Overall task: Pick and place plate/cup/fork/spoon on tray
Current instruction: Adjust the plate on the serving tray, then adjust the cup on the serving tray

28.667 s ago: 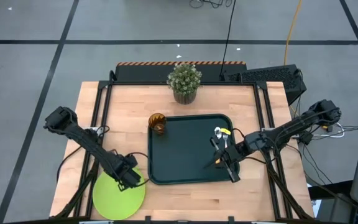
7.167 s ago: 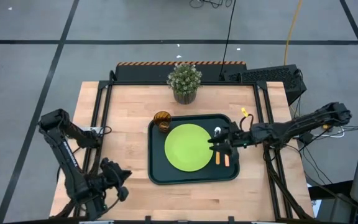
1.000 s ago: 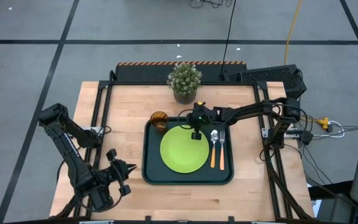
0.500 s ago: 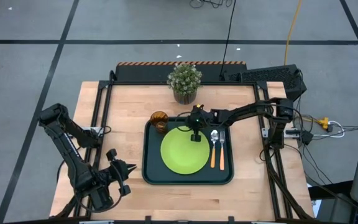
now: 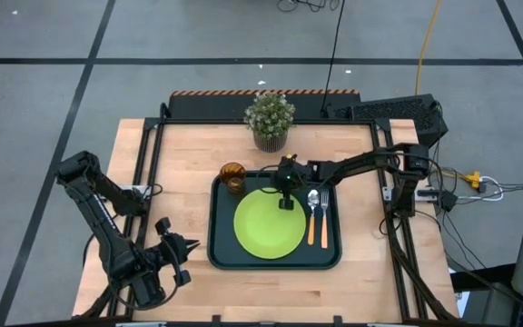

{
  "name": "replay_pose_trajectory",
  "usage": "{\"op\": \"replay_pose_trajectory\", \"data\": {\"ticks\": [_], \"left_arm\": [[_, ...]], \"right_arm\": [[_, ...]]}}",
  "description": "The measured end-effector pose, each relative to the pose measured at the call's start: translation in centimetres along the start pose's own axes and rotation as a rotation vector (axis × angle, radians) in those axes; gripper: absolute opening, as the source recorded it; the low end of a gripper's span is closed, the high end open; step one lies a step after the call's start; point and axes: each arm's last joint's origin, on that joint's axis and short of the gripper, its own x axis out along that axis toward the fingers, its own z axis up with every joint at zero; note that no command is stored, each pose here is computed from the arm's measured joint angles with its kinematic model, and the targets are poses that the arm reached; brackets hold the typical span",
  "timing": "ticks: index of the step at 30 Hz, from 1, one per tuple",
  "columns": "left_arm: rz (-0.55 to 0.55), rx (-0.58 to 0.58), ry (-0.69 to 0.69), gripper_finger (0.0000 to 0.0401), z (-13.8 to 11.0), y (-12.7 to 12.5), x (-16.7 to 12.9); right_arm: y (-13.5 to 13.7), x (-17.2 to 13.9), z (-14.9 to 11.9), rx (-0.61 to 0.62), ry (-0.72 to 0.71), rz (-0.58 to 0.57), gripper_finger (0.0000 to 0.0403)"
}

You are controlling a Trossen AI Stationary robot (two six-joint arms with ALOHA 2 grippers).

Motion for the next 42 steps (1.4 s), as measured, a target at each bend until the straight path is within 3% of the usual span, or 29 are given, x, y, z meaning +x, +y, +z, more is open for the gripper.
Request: {"op": "replay_pose_trajectory", "data": {"ticks": [6,13,23,42], "left_arm": [[0.0,-0.006,0.001,0.0035,0.0,0.0,0.0],[0.0,-0.006,0.001,0.0035,0.0,0.0,0.0],[0.0,-0.01,0.0,0.0035,0.0,0.0,0.0],[-0.001,0.003,-0.029,0.0035,0.1,-0.1,0.0]], "right_arm": [[-0.4,-0.6,0.9,0.001,-0.07,-0.096,0.0],[-0.5,-1.7,3.4,0.01,-0.268,-0.06,0.0],[-0.3,-2.1,5.1,-0.012,-0.302,-0.065,0.0],[-1.1,1.1,6.4,0.011,-0.284,-0.078,0.0]]}}
